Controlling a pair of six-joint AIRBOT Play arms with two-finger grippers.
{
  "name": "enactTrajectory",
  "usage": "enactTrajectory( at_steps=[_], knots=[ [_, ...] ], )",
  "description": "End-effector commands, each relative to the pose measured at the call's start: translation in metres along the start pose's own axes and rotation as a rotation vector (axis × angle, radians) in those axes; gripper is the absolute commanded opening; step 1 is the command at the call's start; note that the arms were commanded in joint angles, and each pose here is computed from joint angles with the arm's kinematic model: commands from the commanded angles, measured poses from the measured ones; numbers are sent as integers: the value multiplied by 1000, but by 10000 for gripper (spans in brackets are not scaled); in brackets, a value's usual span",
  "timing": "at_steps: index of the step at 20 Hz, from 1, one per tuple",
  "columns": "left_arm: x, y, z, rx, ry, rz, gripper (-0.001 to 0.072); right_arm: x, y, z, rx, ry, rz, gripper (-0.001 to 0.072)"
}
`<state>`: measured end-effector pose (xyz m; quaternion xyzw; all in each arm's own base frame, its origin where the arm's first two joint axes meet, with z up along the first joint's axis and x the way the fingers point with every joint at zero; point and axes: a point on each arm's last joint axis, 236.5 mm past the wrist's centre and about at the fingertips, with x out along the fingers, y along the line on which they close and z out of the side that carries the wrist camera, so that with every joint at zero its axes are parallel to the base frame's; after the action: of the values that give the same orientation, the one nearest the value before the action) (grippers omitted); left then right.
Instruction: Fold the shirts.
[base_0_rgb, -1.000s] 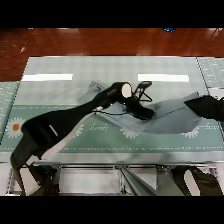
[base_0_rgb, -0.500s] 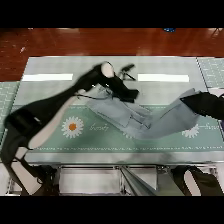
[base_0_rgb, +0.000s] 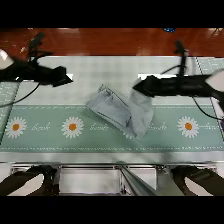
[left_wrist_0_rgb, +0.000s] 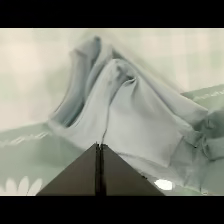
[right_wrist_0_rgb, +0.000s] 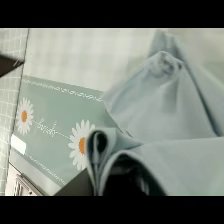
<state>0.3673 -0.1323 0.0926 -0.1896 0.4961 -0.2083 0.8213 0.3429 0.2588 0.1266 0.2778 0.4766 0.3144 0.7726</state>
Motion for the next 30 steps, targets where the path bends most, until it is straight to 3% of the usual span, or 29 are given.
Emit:
enactTrajectory(
  at_steps=[1, 5, 6, 8, 11, 15, 17, 18, 20, 21, 23, 26, 30],
  knots=[
    [-23, 18, -62, -55, -72, 15, 18, 94, 9, 7, -5, 95, 20, 21],
    [-10, 11, -112, -100, -55, -43, 18, 168, -10, 7, 47, 161, 19, 22],
    [-5, 13, -119, -108, -43, -43, 18, 182, -18, 5, 75, 169, 17, 89],
    [1, 15, -128, -120, -17, -46, 18, 199, -29, 2, 116, 174, 27, 414],
    [2, 18, -121, -116, -42, -38, 18, 184, -35, 18, 141, 155, 41, 412],
    [2, 20, -116, -119, -63, -32, 18, 63, -34, 65, 97, 129, 60, 411],
    [2, 20, -116, -119, -63, -32, 18, -18, -63, 64, 0, 113, -155, 411],
    [2, 20, -116, -119, -63, -32, 18, -63, -95, 57, -26, 83, -370, 411],
    [2, 20, -116, -118, -63, -32, 18, -136, -151, 26, 38, -30, -724, 411],
    [2, 20, -116, -118, -63, -32, 18, -151, -168, 3, 93, -88, -790, 411],
    [2, 20, -116, -118, -63, -32, 18, -140, -193, -47, 216, -186, -757, 411],
    [2, 20, -116, -119, -63, -32, 18, -73, -206, -110, 471, -216, -509, 411],
    [2, 20, -116, -122, -62, -33, 18, -13, -208, -136, 601, -197, -365, 410]
  ],
)
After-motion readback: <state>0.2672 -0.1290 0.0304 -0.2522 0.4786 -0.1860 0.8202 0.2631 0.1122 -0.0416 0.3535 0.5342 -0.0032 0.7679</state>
